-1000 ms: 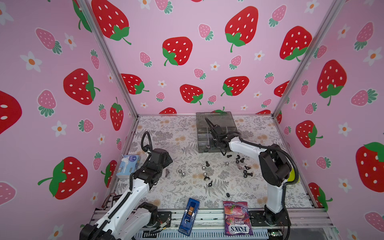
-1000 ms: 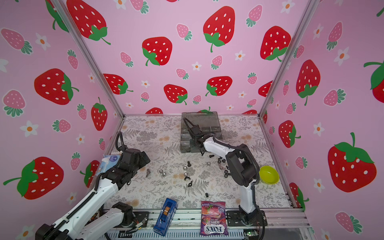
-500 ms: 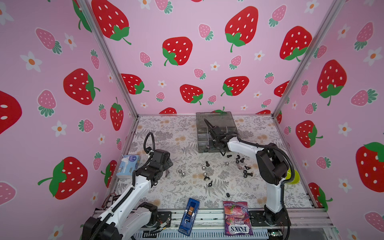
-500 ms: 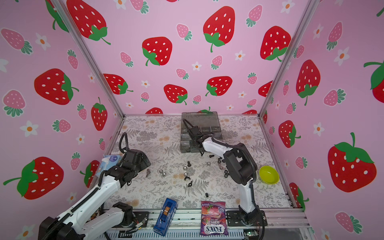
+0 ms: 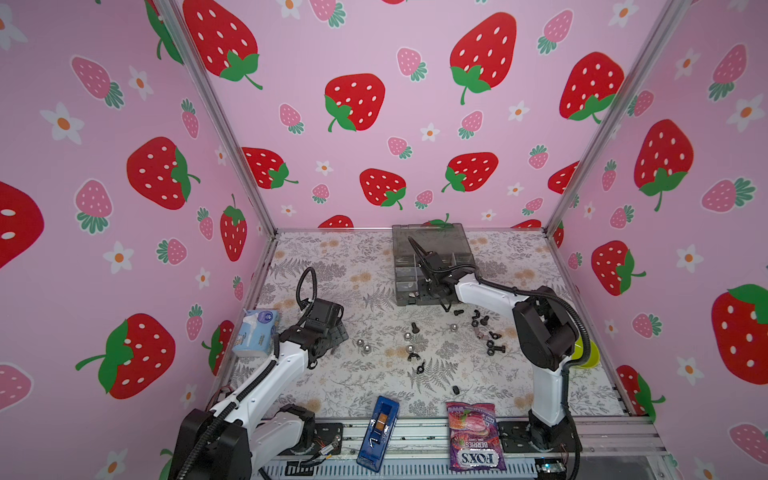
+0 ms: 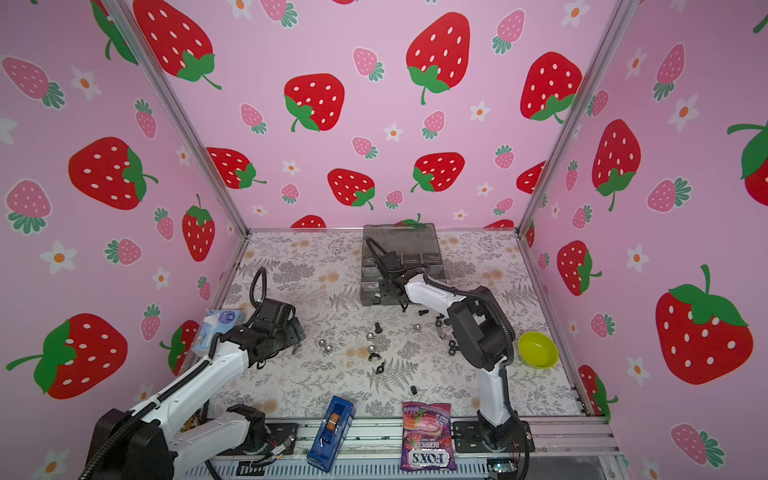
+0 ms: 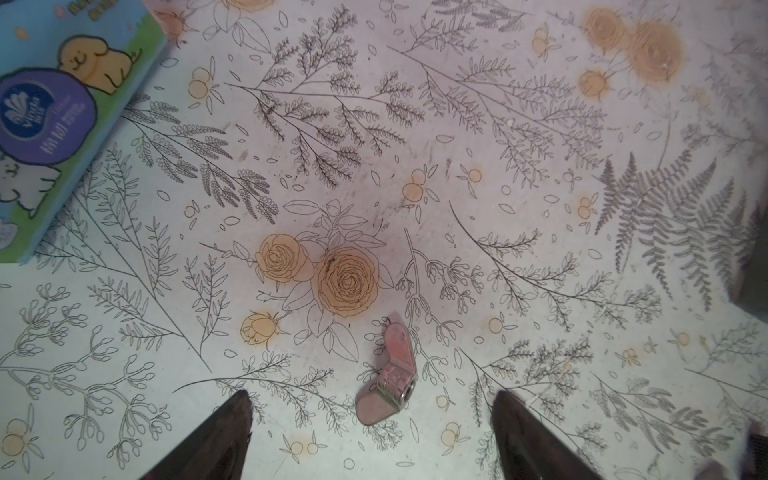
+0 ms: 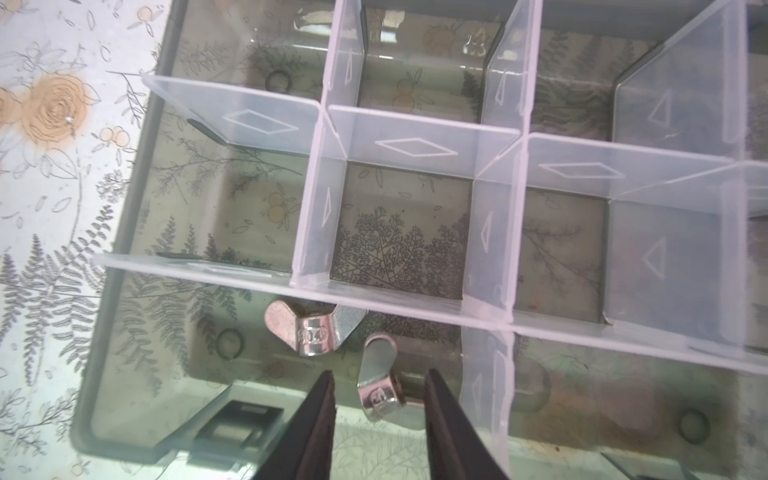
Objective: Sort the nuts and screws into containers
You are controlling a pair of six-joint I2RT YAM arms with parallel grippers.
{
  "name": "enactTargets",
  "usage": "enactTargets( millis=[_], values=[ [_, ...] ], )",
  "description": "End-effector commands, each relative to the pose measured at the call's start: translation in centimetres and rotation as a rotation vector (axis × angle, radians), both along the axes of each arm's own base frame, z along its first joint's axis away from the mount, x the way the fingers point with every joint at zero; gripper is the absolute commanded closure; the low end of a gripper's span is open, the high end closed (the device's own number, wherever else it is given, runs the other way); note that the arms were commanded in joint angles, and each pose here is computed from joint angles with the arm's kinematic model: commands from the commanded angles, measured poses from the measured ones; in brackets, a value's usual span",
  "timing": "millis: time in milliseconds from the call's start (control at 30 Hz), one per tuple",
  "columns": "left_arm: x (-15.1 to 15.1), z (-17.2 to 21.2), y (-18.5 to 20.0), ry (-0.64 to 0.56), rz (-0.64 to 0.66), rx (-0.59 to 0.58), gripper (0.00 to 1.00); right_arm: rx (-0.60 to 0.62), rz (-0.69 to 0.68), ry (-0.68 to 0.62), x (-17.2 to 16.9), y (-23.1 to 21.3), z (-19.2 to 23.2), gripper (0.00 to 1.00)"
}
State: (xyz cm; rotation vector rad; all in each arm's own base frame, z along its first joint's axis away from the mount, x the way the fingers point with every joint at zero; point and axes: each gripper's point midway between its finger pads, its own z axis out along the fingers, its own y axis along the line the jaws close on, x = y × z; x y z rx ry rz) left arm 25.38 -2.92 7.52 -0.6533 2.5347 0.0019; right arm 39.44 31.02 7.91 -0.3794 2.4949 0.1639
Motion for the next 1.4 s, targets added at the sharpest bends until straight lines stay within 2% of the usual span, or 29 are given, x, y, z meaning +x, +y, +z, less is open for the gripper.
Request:
enactTargets(
  millis=[0,167,200,333,633,867,1367],
  values=[
    [0.1,-0.1,-0.5,0.037,-0.032,-0.025,0.14,0.039,-0.019,-0.086,0.5,-0.5,4.5,0.58],
    [0.1,-1.4,-1.4,0.110,-0.075,-0.083,0.24,0.087,-0.049,-0.176,0.3,-1.5,7.6,0.49],
    [0.0,-1.6,-1.5,0.122,-0.082,-0.092,0.25,0.093,-0.056,-0.188,0.2,-1.8,8.1,0.44],
    [0.2,-2.6,-1.9,0.158,-0.104,-0.118,0.32,0.117,-0.095,-0.240,-0.4,-3.2,9.6,0.33],
    [1.2,-3.4,-1.4,0.166,-0.107,-0.140,0.46,0.143,-0.160,-0.309,-1.4,-5.6,11.3,0.13],
    [1.6,-4.0,-1.4,0.172,-0.105,-0.151,0.52,0.155,-0.172,-0.326,-1.6,-5.9,11.8,0.07],
    [2.0,-6.0,-1.8,0.209,-0.089,-0.181,0.59,0.173,-0.171,-0.341,-1.3,-5.6,12.5,0.02]
  ],
)
